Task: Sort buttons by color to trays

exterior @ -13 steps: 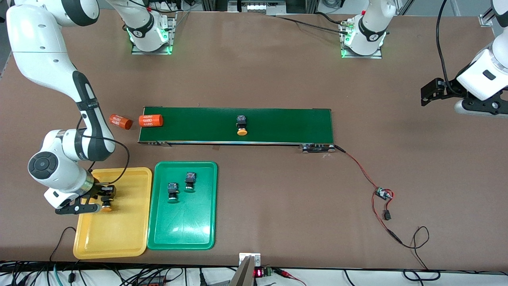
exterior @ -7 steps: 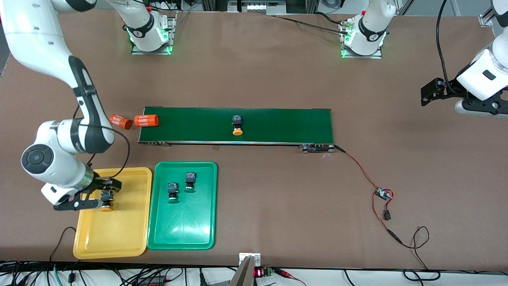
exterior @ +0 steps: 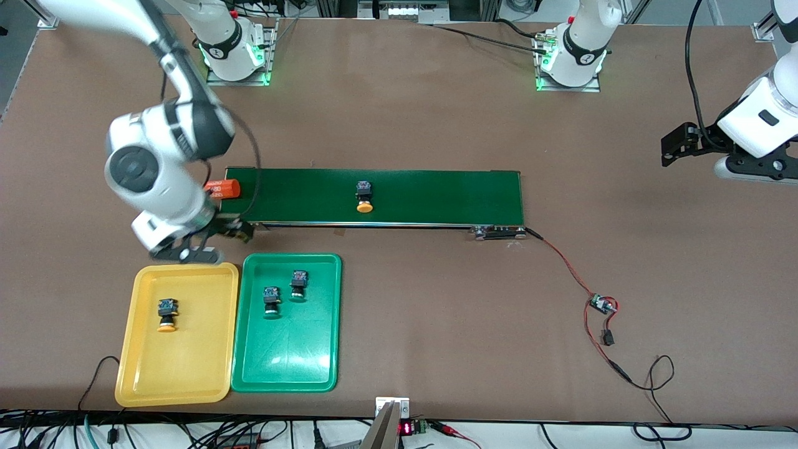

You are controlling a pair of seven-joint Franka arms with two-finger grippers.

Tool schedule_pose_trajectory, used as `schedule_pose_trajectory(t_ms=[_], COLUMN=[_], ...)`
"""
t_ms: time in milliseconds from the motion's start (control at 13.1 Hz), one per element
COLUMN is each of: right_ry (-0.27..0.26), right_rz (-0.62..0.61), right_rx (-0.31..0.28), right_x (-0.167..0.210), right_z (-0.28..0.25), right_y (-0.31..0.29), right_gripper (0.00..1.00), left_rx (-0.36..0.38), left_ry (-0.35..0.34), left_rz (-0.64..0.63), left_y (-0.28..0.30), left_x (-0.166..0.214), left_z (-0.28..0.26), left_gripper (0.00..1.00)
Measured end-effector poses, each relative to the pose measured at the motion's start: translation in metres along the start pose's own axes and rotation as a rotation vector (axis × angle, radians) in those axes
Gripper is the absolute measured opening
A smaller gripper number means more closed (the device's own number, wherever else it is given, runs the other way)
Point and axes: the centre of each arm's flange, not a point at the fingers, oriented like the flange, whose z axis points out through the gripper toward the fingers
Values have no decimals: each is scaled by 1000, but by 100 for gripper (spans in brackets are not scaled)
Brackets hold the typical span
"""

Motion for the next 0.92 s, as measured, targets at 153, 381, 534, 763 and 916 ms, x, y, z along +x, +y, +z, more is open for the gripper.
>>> schedule_pose_trajectory(t_ms=[153, 381, 534, 763, 916], right_ry=[5, -15, -6, 22, 18], right_rz=[-4, -21, 0, 3, 2], right_rx=[-1, 6, 34, 88, 104], right_x=[-38, -86, -110, -128, -138], right_z=[-12, -4, 3, 22, 40], right_y=[-39, -89, -114, -125, -125], right_gripper=[100, 100, 100, 100, 100], left_rx=[0, 0, 0, 0, 0], left_ry=[0, 0, 0, 0, 0], left_rz=[0, 0, 0, 0, 0], left_y=[0, 0, 0, 0, 0], left_x=[0, 0, 0, 0, 0], left_z=[0, 0, 0, 0, 0], left_gripper=[100, 100, 100, 100, 100])
